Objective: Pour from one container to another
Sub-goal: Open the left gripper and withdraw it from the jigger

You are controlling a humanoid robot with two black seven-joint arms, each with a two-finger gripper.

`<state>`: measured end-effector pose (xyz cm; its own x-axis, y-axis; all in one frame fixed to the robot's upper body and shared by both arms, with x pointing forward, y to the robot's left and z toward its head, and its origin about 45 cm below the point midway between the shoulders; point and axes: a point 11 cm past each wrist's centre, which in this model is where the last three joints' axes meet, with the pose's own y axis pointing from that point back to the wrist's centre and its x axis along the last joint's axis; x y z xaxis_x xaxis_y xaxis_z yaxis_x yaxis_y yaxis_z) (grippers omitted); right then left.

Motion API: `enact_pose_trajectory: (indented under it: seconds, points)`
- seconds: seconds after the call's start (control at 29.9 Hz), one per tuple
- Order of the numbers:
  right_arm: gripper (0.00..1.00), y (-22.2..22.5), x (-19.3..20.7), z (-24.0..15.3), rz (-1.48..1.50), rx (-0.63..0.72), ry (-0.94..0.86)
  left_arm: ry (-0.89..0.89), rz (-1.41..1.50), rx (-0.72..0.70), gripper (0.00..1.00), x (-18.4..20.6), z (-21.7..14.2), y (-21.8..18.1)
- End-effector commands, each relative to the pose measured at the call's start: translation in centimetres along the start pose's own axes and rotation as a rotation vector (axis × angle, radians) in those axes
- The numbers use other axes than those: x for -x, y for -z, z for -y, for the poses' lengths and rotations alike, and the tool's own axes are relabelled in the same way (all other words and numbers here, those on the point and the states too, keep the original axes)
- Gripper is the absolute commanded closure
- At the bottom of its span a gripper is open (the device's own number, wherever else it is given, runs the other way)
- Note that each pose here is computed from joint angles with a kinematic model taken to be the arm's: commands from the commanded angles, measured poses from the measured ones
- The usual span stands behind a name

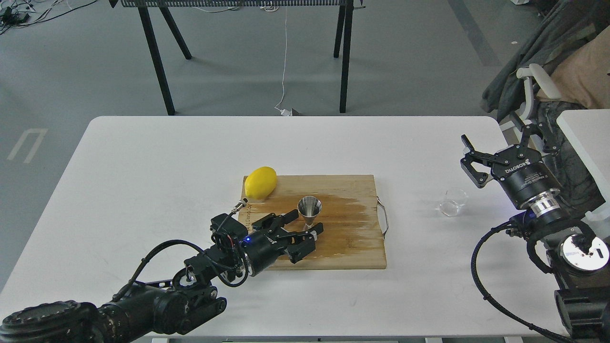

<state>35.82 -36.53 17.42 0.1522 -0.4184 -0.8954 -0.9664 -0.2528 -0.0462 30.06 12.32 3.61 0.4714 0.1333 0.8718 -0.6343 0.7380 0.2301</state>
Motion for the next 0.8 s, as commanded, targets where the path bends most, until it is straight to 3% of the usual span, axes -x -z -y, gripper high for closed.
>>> enact_pose_trajectory:
  seconds: [0.0, 0.4, 0.77]
  points:
    - [0.01, 0.0, 0.0, 0.0, 0.0, -0.002, 0.0, 0.003, 0.004, -0.005, 0.14, -0.1, -0.4, 0.4]
    - [0.01, 0.0, -0.1, -0.1, 0.0, 0.0, -0.002, -0.009, -0.033, -0.003, 0.14, -0.1, -3.0, 0.8]
    - [0.01, -0.1, 0.1, 0.1, 0.0, 0.002, 0.005, -0.169, -0.139, -0.178, 0.15, -7.4, -10.2, 7.3]
